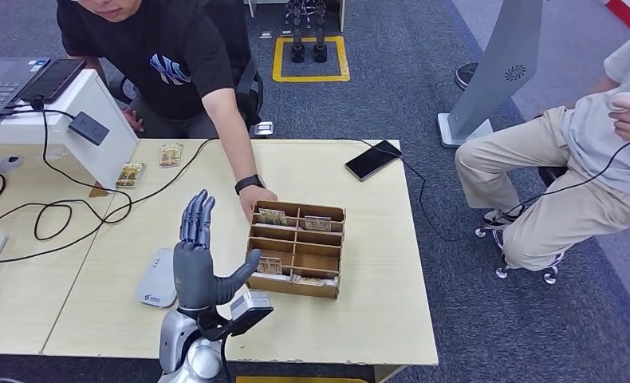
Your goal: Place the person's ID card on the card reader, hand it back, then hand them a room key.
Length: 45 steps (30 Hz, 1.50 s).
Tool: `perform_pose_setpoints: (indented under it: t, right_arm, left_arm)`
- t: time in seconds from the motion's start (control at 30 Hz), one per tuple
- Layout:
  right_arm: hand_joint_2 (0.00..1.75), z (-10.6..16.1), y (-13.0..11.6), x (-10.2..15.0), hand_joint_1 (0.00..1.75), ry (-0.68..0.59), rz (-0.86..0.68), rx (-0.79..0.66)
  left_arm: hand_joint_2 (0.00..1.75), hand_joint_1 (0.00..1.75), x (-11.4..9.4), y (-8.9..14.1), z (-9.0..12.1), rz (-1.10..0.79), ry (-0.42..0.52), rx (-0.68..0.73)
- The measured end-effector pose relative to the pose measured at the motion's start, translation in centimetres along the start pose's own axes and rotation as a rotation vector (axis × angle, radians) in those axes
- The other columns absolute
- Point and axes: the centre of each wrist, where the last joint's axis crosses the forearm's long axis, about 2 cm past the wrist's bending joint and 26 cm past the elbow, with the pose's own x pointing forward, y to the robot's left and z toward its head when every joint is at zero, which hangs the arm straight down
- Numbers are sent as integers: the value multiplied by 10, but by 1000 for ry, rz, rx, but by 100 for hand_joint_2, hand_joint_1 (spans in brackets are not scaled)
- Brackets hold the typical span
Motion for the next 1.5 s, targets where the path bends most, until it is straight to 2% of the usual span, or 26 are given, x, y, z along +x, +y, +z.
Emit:
perform_pose_setpoints:
  t: [0.17, 0.33, 0.53, 0.7, 0.9, 1.1, 1.33, 1.5]
  right_arm:
    - [175, 0, 0, 0, 0, 26, -17, -6]
    - [175, 0, -1, 0, 0, 35, -27, -10]
    - [175, -1, -1, 0, 0, 39, -26, -10]
    - [175, -1, -1, 0, 0, 23, -18, -11]
    - [175, -1, -2, 0, 0, 15, -6, -9]
    - [175, -1, -2, 1, 0, 2, 6, -7]
    - [175, -2, -2, 1, 0, 1, 10, -6]
    - [175, -2, -2, 1, 0, -2, 20, -3]
  left_arm:
    - [175, 0, 6, -3, 8, -32, 79, -53]
    - [175, 0, 20, -8, 17, -33, 77, -100]
    - [175, 0, 24, -8, 19, -27, 75, -107]
    - [175, 0, 43, -15, 37, 62, 15, -178]
    - [175, 0, 52, -17, 49, 71, -34, -250]
    - [175, 0, 55, -23, 55, -8, -81, -321]
    - [175, 0, 53, -26, 59, -32, -91, -355]
    - [175, 0, 52, -31, 61, -210, -137, -402]
